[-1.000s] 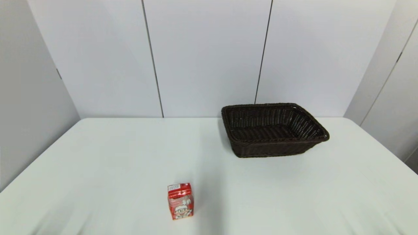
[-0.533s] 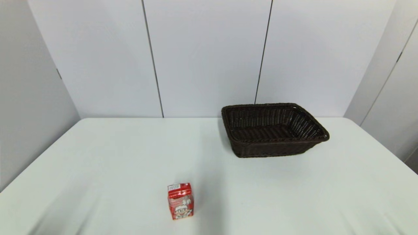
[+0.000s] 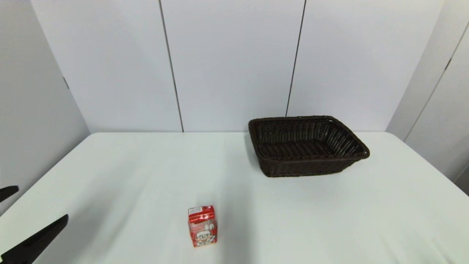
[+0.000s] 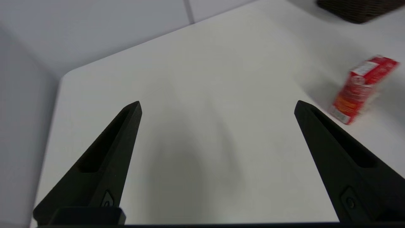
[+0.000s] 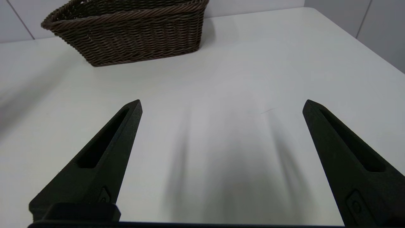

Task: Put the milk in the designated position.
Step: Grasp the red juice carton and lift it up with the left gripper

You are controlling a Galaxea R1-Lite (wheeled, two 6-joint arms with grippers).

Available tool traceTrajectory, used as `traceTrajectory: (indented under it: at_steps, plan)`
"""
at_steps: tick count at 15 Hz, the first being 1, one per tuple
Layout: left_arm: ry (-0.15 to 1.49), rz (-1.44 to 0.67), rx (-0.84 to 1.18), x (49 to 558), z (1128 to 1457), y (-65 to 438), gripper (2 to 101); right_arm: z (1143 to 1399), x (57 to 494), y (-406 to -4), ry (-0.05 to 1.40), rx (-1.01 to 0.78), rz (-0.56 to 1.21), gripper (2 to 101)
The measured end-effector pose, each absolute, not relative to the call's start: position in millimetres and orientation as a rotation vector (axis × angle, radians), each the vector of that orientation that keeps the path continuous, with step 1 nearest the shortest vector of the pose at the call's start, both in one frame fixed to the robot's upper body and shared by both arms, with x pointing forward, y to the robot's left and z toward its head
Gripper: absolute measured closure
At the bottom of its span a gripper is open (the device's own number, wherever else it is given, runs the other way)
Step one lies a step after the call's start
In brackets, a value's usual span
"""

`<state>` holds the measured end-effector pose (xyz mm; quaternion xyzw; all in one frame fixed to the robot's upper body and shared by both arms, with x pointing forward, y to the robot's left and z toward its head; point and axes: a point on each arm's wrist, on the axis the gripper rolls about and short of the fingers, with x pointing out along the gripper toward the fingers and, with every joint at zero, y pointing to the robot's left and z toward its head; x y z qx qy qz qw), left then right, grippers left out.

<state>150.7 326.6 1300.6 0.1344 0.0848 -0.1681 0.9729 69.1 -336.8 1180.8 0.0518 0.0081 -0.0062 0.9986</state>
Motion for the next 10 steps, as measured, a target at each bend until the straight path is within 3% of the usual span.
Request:
traceTrajectory:
  at_steps: [5, 10]
  plan:
    - [0.210, -0.620, 0.438, 203, 1303, 321, 5.3, 1181, 69, -337, 0.016, 0.104, -0.013, 1.8]
    - [0.267, -0.982, 0.450, 252, 1268, 315, 5.3, 1181, 69, -337, 0.016, 0.104, -0.013, 1.8]
